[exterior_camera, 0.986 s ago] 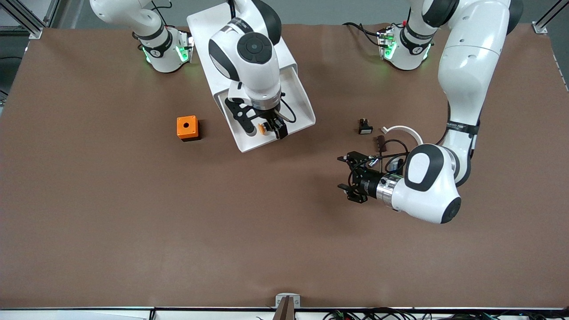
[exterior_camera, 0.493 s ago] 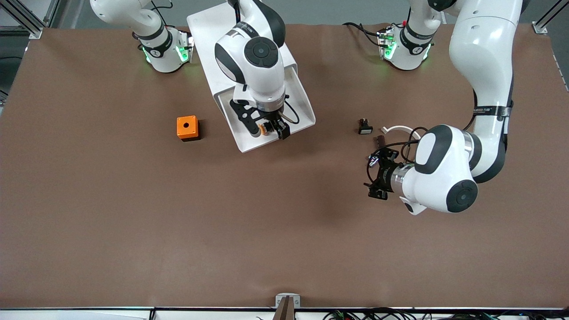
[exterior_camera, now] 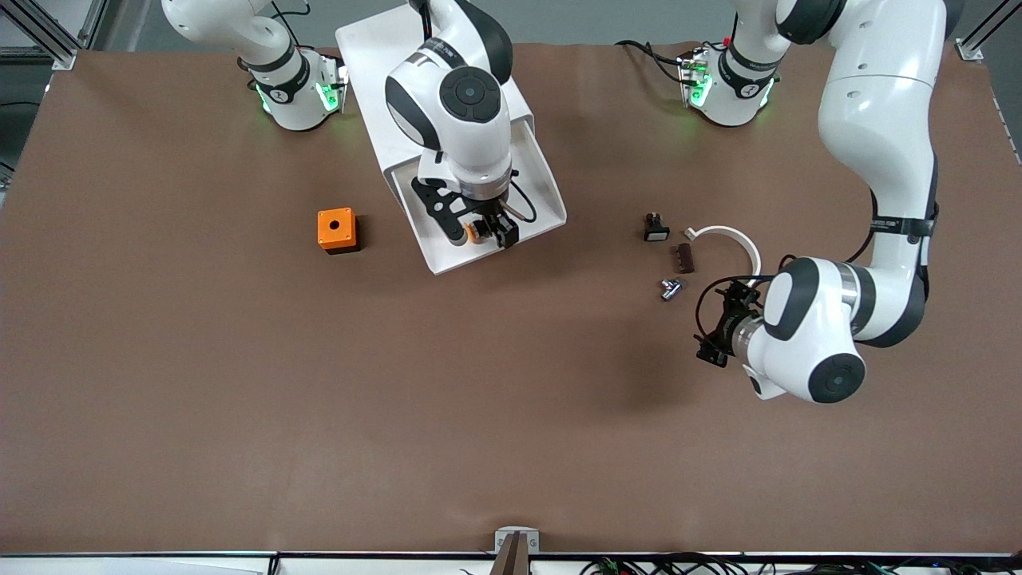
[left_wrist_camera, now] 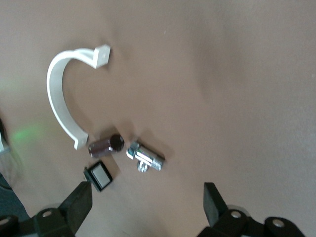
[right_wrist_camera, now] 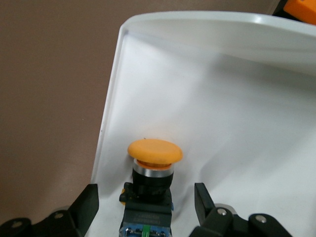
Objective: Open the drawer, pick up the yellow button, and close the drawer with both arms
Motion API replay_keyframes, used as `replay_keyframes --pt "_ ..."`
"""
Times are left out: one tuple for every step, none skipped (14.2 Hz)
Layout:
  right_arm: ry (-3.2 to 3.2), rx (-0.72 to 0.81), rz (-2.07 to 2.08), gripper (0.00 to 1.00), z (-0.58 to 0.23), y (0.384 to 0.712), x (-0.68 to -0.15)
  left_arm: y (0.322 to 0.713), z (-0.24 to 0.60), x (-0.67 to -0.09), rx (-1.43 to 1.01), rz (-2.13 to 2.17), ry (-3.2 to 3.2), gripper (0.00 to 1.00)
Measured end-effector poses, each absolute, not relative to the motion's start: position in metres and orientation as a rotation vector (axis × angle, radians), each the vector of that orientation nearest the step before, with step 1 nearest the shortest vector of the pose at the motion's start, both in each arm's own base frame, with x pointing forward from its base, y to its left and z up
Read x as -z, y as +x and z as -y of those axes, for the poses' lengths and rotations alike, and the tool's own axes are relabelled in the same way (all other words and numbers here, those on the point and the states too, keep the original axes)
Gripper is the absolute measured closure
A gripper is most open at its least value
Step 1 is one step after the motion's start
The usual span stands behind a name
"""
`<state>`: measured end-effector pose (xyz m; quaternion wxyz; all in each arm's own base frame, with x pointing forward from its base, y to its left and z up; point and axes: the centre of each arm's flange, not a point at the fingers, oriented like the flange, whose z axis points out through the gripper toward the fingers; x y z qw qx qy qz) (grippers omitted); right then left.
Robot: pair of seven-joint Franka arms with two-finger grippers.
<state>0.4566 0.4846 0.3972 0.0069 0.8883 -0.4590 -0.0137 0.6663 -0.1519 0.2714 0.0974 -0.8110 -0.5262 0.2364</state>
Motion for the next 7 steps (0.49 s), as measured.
replay_keyframes --pt "2.771 0.047 1.431 0.16 -0.484 0.456 -0.396 0.667 0.149 -0.272 -0.702 1.544 -2.418 0.0" --pt "2.767 0.051 1.422 0.18 -0.483 0.455 -0.395 0.668 0.151 -0.275 -0.698 1.534 -2.432 0.0" --pt "2.768 0.054 1.406 0.26 -0.483 0.455 -0.394 0.669 0.154 -0.277 -0.689 1.53 -2.448 0.0" --pt "2.776 0.054 1.393 0.37 -0.483 0.455 -0.395 0.671 0.16 -0.279 -0.671 1.53 -2.473 0.0" --pt "2.782 0.053 1.389 0.5 -0.483 0.455 -0.397 0.673 0.169 -0.281 -0.649 1.53 -2.504 0.0" --pt "2.785 0.053 1.384 0.59 -0.484 0.455 -0.399 0.673 0.181 -0.282 -0.635 1.522 -2.531 0.0" --pt "2.785 0.053 1.382 0.6 -0.484 0.455 -0.399 0.671 0.194 -0.283 -0.622 1.502 -2.561 0.0"
